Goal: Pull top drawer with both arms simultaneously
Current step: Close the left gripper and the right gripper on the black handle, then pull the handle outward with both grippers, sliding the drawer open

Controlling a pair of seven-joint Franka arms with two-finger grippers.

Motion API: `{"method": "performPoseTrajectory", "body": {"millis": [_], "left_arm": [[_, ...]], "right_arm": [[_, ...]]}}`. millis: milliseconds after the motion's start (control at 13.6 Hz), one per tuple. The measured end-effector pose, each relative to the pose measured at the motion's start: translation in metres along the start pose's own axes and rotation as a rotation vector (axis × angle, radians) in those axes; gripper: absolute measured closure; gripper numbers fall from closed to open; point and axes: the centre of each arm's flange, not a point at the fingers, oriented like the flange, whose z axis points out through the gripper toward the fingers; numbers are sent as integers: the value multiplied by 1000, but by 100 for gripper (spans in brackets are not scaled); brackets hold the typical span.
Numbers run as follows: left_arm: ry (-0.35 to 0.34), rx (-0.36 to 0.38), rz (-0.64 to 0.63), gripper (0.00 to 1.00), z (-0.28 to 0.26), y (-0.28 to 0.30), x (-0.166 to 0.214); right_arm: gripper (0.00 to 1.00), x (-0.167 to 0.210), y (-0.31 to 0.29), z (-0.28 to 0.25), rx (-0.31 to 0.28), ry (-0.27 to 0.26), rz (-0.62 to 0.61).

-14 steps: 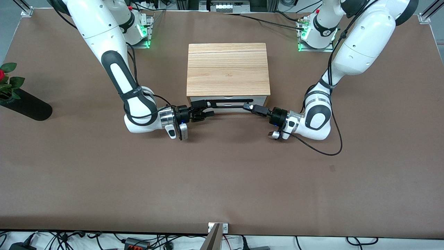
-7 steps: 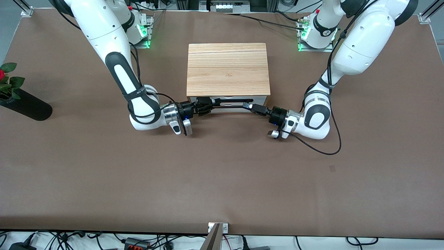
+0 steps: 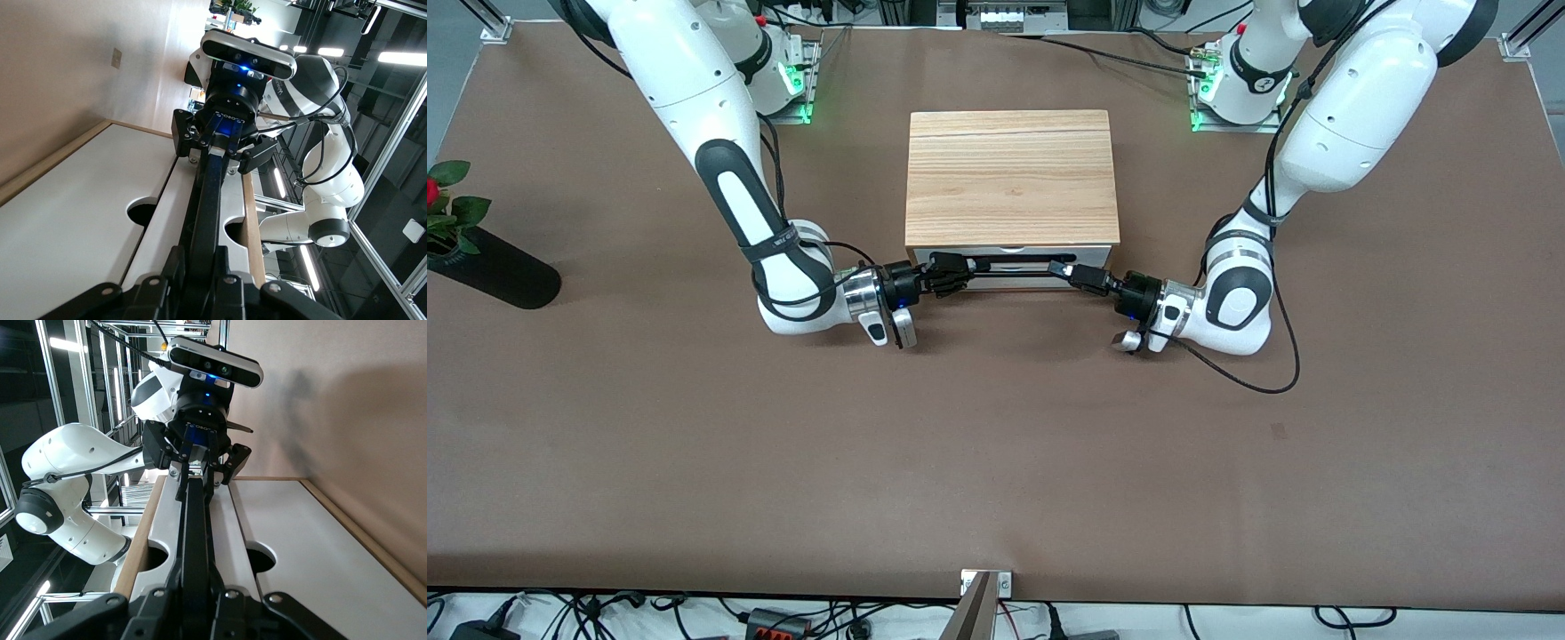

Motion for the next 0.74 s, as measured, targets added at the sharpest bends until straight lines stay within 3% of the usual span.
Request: {"method": "performPoseTrajectory", "body": {"millis": [294,735], "left_arm": [[3,3,30,79,-1,1,2],[34,24,71,79,-9,13,17]], "right_arm": [[85,1,0,-1,2,7,2],[86,11,-1,-5,13,85,14]]}}
